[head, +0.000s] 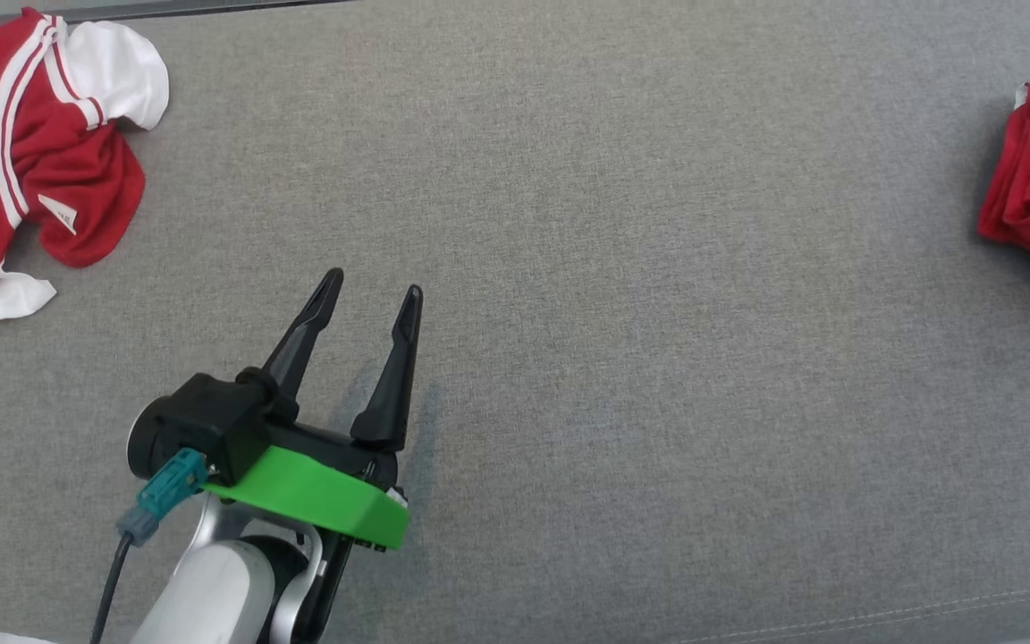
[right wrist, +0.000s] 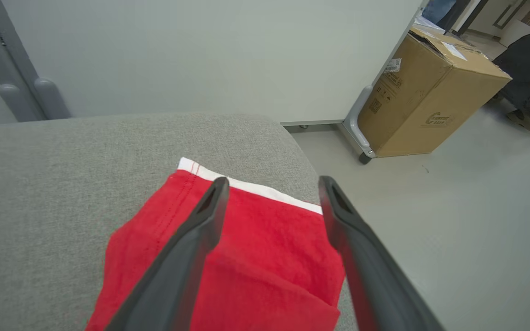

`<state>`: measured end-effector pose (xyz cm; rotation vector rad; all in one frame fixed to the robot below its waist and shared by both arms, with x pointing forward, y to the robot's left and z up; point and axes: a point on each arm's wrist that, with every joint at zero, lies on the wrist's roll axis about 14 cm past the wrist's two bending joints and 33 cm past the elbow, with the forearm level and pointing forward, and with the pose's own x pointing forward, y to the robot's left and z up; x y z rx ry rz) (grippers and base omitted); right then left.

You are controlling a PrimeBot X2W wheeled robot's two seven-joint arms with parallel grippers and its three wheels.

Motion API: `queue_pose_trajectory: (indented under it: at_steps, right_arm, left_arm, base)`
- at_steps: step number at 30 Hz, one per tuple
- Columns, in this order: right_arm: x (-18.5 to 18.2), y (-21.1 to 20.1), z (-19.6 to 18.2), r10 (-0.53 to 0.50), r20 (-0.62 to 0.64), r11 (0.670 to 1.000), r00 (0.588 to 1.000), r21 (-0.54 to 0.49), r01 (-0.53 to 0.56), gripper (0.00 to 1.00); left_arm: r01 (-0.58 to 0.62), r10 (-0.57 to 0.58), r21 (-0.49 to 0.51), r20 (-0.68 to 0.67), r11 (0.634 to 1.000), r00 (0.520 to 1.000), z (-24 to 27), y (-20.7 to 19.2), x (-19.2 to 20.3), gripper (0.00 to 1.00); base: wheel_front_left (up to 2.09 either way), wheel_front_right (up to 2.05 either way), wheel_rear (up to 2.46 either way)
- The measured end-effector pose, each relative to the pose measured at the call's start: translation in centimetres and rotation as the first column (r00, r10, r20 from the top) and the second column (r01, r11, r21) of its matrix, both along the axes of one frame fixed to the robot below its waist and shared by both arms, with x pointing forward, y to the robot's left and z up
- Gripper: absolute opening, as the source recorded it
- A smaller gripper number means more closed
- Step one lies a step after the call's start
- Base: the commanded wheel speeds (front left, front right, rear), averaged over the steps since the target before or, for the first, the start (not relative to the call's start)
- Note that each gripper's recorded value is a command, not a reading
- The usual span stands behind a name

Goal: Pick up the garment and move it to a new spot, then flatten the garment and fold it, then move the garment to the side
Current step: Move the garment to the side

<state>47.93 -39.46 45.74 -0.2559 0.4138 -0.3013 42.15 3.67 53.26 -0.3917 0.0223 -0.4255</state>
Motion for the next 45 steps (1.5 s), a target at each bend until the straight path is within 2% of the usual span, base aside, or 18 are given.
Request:
queue_pose_trajectory:
  at_steps: [10, 18, 25, 33, 40, 45]
  right_arm:
    - [1.1, 3.5, 3.9, 0.145, 0.111, 0.989, 0.983, -0.024, -0.143, 1.00]
    - [1.2, 9.6, 6.3, 0.280, 0.201, 0.959, 0.939, -0.005, -0.285, 1.00]
    - [-0.1, 13.6, 8.5, 0.302, 0.320, 0.935, 0.898, 0.087, -0.345, 1.00]
    - [-2.7, 15.0, 9.7, 0.256, 0.412, 0.925, 0.874, 0.158, -0.346, 1.00]
    - [-3.8, 18.5, 11.1, 0.276, 0.496, 0.888, 0.823, 0.195, -0.416, 1.00]
    - [-5.8, 21.7, 9.5, 0.291, 0.506, 0.848, 0.812, 0.257, -0.464, 1.00]
  left_arm:
    - [-0.025, 0.026, -0.043, 0.028, 0.999, 0.999, 1.2, -0.2, -0.4, 1.00]
    - [-0.096, 0.099, -0.087, 0.035, 0.992, 0.994, 1.8, 1.2, -0.9, 1.00]
    - [-0.180, 0.185, -0.105, 0.041, 0.978, 0.982, 2.1, 3.4, -1.8, 1.00]
    - [-0.263, 0.266, -0.081, 0.037, 0.961, 0.963, 1.6, 6.1, -3.6, 1.00]
    - [-0.341, 0.344, -0.053, 0.052, 0.938, 0.938, 1.5, 8.7, -4.7, 1.00]
    - [-0.371, 0.372, -0.040, 0.040, 0.928, 0.927, 0.8, 9.4, -5.4, 1.00]
  base:
    - [0.00, 0.00, 0.00]
    - [0.00, 0.00, 0.00]
    - [0.00, 0.00, 0.00]
    - [0.00, 0.00, 0.00]
    - [0.00, 0.00, 0.00]
    - [0.00, 0.00, 0.00]
